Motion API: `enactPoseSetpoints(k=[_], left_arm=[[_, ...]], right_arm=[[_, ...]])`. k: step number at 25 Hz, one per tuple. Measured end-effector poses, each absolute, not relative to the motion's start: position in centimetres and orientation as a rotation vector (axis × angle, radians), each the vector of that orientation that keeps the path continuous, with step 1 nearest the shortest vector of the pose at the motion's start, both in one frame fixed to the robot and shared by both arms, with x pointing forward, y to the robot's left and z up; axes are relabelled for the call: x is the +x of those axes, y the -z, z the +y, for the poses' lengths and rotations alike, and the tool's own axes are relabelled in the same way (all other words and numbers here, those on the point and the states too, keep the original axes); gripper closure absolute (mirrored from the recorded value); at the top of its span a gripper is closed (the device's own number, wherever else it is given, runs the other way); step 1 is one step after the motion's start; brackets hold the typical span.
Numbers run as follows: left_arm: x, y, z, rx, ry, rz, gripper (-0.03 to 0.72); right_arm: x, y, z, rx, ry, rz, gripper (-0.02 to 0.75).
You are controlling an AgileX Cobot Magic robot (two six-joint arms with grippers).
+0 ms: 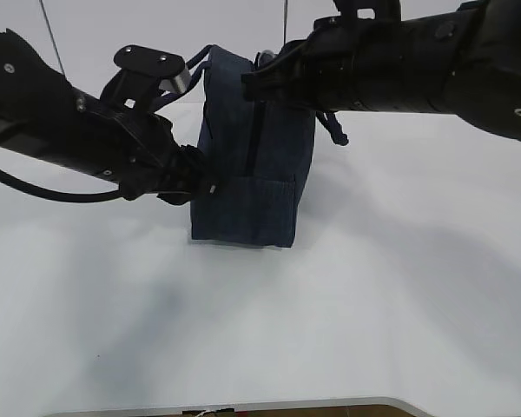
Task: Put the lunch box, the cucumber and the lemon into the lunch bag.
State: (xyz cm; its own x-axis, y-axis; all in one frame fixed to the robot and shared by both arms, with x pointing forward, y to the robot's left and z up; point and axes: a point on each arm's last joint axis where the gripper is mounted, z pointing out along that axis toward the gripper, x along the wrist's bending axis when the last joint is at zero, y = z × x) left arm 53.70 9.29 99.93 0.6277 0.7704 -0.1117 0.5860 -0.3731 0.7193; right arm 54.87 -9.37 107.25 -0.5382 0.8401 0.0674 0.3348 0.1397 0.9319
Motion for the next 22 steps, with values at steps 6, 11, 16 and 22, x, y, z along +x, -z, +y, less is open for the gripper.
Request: enactPoseSetpoints(k=[6, 11, 16, 22], left_arm=[[54.0, -99.0, 9.1, 2.093, -0.302, 1.086, 0.630], [53.5, -99.6, 9.2, 2.123, -0.280, 1.052, 0.684], [52.2, -100.6, 9.8, 2.149, -0.254, 1.018, 0.686], [50.8, -100.1, 10.7, 2.166, -0.244, 1.029, 0.686]], right_arm=[[54.9, -107.2, -9.4, 1.178, -1.405, 1.932, 0.733], [55.0, -107.5, -9.5, 1.197, -1.391, 1.924, 0.733], [55.6, -109.1, -9.4, 1.188, -1.389, 1.886, 0.733], [57.3, -109.9, -8.7, 1.170, -1.337, 1.868, 0.733]])
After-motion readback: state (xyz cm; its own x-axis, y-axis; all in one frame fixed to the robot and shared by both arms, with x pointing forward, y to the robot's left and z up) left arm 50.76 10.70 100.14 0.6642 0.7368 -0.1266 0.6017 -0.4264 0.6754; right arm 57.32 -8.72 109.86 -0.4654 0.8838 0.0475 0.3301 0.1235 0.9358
